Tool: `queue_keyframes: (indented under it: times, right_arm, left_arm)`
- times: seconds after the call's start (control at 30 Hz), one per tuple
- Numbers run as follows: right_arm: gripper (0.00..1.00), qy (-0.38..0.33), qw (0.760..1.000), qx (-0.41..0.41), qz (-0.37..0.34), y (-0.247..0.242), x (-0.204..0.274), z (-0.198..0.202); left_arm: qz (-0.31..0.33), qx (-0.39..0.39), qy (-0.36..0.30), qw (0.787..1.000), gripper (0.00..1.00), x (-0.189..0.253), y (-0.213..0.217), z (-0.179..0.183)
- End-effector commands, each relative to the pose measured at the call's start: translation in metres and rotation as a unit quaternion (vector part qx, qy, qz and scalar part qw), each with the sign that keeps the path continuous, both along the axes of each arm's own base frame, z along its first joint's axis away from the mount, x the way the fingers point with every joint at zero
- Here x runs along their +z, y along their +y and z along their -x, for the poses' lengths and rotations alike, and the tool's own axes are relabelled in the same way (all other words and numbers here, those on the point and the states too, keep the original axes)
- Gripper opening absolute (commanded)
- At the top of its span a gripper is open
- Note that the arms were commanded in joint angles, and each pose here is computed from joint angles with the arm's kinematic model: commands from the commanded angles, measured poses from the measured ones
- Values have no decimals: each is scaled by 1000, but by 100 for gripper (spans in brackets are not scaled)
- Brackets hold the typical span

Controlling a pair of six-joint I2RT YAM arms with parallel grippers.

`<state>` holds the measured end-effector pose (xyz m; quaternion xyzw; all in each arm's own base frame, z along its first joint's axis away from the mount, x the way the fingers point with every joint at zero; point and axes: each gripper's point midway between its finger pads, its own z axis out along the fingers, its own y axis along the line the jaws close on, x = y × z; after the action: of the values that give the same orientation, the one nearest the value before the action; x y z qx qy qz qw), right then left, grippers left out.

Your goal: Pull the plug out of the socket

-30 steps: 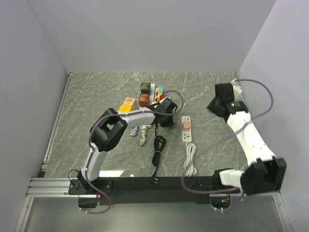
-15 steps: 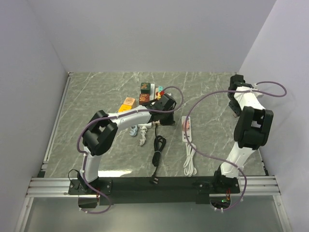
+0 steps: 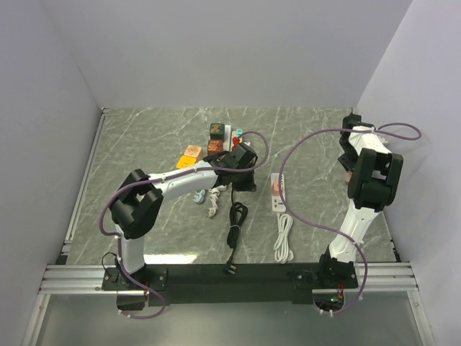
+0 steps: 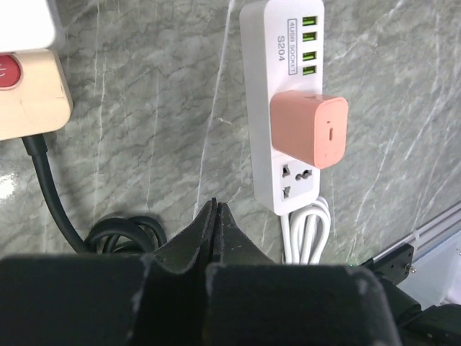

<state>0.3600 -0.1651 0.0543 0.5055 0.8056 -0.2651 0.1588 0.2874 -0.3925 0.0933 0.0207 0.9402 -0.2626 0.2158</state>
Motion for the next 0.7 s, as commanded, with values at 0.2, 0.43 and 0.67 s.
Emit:
queue_keyframes:
  times: [0.2, 0.43, 0.67]
  right_arm:
    - [84, -94, 990, 100, -29, 39, 85, -20]
    - [83, -151, 902, 366, -172, 195, 102, -5]
    - [76, -140, 815, 506, -247, 284, 90, 31]
  left_arm:
    - [21, 26, -40, 999, 4, 39, 11, 0]
    - [5, 46, -47, 998, 4, 34, 22, -3]
    - [3, 54, -45, 998, 3, 27, 25, -1]
